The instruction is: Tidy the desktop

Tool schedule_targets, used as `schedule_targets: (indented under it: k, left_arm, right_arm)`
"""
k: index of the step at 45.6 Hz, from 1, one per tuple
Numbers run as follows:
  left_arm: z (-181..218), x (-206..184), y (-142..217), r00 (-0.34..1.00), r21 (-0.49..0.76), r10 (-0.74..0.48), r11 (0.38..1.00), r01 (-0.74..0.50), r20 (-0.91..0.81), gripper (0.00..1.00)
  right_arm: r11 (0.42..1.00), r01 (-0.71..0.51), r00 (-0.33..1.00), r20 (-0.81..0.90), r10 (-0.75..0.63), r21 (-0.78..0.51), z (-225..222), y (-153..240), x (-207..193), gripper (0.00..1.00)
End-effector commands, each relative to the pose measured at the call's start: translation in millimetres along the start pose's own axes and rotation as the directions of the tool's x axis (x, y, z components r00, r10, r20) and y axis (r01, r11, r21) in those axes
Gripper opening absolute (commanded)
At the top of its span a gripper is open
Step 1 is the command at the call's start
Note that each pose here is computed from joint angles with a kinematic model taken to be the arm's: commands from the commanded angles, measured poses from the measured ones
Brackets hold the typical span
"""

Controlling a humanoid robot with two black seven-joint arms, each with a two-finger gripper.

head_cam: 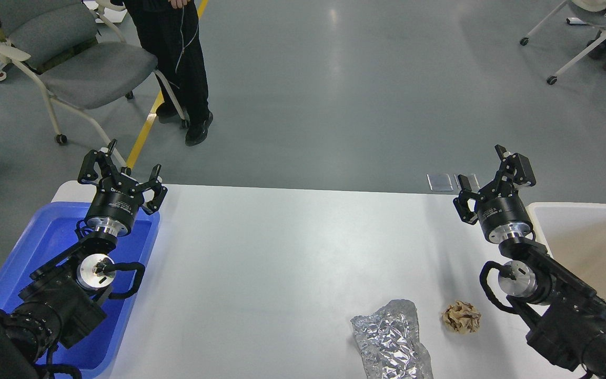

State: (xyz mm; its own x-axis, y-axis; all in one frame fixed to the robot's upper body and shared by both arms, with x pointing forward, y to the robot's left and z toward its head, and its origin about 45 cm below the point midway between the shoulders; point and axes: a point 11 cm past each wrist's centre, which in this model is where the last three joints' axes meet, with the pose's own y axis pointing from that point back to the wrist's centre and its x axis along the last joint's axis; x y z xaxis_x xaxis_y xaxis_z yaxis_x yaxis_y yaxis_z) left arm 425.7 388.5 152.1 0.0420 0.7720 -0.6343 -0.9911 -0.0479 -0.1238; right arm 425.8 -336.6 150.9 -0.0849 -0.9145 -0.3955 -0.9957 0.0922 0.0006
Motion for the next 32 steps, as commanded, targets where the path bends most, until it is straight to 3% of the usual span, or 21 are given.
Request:
schedule_targets:
  k: [1, 13, 21, 32]
  left_arm:
    - [0.0, 0.0, 0.0, 1.0, 0.0, 0.0, 1.0, 0.0, 0.0, 1.0]
    - [0.3, -0.5, -0.5, 1.0, -0.001, -0.001, 1.0, 0.001, 0.0, 1.0]
    - [-0.2, -0.4, -0.1, 1.0, 0.0, -0.001, 1.0, 0.001, -0.001, 1.0]
    - [0.3, -0.5, -0.5, 1.0, -0.001, -0.001, 1.0, 0.001, 0.0, 1.0]
  right_arm:
    - [1.0, -0.03, 0.999, -0.019, 0.03, 0.0, 0.9, 1.2, 3.5, 1.0]
    - [0.999, -0.034, 0.997, -0.073, 0.036, 0.033, -19.6, -3.3, -18.4, 1.0]
    - [0.966, 0.177, 0.922, -0.312, -0.229, -0.187, -14.7, 9.5, -47.1, 1.0]
    - [0.839, 0.397, 0.582, -0.604, -0.544, -0.373, -49.1, 28.9, -73.2, 1.0]
